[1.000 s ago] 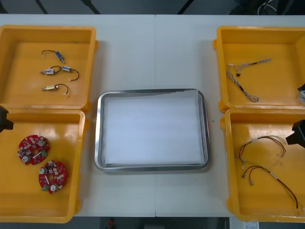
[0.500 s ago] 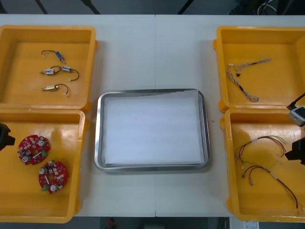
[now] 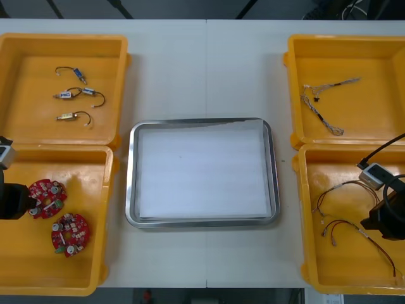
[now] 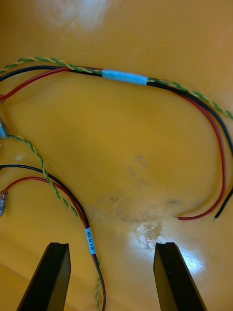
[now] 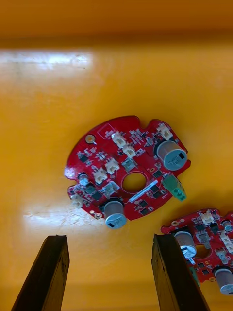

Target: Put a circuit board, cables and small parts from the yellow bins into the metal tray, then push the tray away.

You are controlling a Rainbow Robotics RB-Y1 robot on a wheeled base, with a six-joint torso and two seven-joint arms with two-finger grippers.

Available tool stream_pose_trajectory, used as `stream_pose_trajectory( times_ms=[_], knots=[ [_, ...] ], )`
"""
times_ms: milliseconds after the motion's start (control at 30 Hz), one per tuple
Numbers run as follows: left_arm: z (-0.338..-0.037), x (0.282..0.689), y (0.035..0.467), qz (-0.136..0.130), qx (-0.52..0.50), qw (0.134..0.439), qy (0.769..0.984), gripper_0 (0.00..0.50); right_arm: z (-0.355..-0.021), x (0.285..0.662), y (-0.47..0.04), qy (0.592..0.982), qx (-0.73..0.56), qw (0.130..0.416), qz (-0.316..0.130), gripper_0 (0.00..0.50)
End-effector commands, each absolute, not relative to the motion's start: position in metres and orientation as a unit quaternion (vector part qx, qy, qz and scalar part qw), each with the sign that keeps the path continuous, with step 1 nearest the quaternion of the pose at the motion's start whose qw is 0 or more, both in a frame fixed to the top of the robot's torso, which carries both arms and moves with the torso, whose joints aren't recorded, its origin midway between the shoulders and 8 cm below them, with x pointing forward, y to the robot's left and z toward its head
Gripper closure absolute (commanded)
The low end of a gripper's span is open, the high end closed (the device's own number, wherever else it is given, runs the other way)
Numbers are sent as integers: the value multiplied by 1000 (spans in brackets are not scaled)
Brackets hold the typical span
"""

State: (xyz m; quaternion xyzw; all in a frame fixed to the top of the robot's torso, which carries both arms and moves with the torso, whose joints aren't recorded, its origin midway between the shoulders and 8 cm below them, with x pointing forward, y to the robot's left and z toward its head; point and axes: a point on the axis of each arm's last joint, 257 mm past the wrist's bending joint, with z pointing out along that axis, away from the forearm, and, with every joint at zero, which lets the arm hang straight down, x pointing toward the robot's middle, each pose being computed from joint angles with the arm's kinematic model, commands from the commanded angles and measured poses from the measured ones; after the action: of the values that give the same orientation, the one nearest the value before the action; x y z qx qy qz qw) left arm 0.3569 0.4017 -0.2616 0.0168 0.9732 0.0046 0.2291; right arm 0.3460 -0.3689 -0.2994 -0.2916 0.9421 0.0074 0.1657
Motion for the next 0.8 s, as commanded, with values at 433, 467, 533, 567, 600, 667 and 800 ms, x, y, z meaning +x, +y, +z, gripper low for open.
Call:
stream_pose_trajectory(
  times_ms=[433,467,533,567,600,667,800],
  knots=[
    [-287,358,411,17,40,243,969,0,-332,313,-381,940,-307,148,-8,0],
    [-287,358,411,17,40,243,969,0,-333,313,-381,940,-308,150,-8,0],
    [-289,356,410,17,41,240,970,0,-337,313,-379,938,-310,153,-9,0],
    [-290,356,410,17,41,240,970,0,-339,312,-377,938,-311,155,-9,0],
    [-290,355,410,17,41,240,970,0,-341,312,-376,937,-311,155,-8,0],
    [-291,355,410,18,42,239,970,0,-344,311,-375,936,-313,158,-9,0],
    [-290,357,410,19,43,243,969,0,-347,312,-374,935,-316,161,-13,0]
  ],
)
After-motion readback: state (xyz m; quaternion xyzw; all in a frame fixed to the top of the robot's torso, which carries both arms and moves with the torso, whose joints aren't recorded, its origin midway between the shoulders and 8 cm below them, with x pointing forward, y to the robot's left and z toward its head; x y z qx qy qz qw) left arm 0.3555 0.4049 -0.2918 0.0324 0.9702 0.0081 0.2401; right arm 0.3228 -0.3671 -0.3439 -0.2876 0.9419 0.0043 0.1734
